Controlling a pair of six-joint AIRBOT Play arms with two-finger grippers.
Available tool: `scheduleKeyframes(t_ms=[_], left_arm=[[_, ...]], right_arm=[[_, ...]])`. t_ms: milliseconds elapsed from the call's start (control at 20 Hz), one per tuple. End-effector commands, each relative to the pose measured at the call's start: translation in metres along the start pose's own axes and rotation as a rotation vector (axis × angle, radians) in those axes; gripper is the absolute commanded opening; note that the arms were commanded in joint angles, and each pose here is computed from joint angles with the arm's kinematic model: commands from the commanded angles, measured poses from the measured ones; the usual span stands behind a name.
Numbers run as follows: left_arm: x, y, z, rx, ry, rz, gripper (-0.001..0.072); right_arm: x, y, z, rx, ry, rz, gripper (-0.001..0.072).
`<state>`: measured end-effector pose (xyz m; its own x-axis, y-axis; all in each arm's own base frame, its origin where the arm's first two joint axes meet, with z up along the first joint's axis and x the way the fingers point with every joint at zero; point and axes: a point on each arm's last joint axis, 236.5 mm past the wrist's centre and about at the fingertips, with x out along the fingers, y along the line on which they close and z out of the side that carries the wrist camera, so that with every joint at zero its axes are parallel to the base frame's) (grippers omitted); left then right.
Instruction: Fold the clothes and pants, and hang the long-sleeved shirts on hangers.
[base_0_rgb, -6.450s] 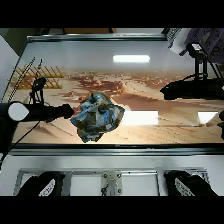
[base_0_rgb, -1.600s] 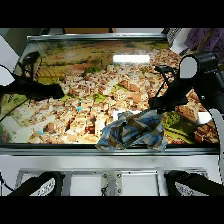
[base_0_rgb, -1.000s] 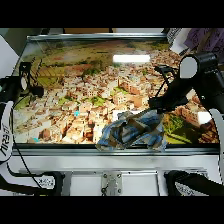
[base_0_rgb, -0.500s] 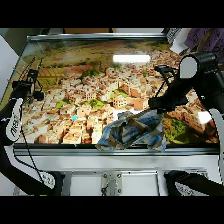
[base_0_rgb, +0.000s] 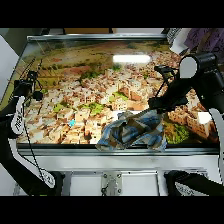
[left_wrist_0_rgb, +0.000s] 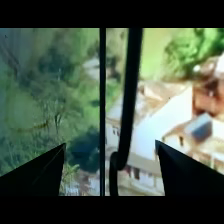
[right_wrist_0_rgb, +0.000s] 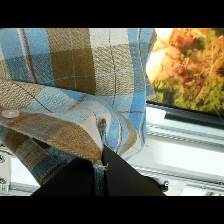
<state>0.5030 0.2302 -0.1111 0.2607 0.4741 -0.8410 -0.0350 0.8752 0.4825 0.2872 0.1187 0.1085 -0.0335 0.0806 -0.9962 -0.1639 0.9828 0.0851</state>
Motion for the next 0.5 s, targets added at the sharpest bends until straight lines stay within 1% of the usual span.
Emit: scheduleKeyframes(t_ms=[0, 50, 100, 150, 200, 250, 450], left_arm=[[0.0035, -0.0050, -0.0043, -0.011, 0.018, -0.018, 0.0406], [0.0036, -0.0051, -0.0048, -0.012, 0.019, -0.018, 0.0217], [0.0036, -0.0051, -0.0048, -0.012, 0.019, -0.018, 0.0178], [0.0035, -0.0050, -0.0046, -0.012, 0.019, -0.018, 0.0177], [0.0034, -0.0048, -0.0046, -0.011, 0.019, -0.018, 0.0118], [0.0032, -0.0046, -0.0057, -0.012, 0.024, -0.017, 0.0015], [0.0008, -0.0029, -0.0097, -0.014, 0.043, -0.015, 0.0014]], right_arm=[[0.0002, -0.0001, -0.0002, 0.001, 0.001, -0.001, 0.0019], [0.0002, -0.0001, -0.0002, 0.000, 0.002, 0.000, 0.0019], [0.0003, -0.0001, -0.0001, 0.000, 0.002, 0.000, 0.0019], [0.0002, -0.0001, -0.0002, 0.000, 0.002, 0.000, 0.0019], [0.0002, -0.0001, -0.0002, 0.000, 0.002, 0.000, 0.0019], [0.0003, 0.0000, -0.0001, 0.000, 0.002, 0.000, 0.0019], [0.0002, -0.0001, -0.0002, 0.000, 0.002, 0.000, 0.0019]])
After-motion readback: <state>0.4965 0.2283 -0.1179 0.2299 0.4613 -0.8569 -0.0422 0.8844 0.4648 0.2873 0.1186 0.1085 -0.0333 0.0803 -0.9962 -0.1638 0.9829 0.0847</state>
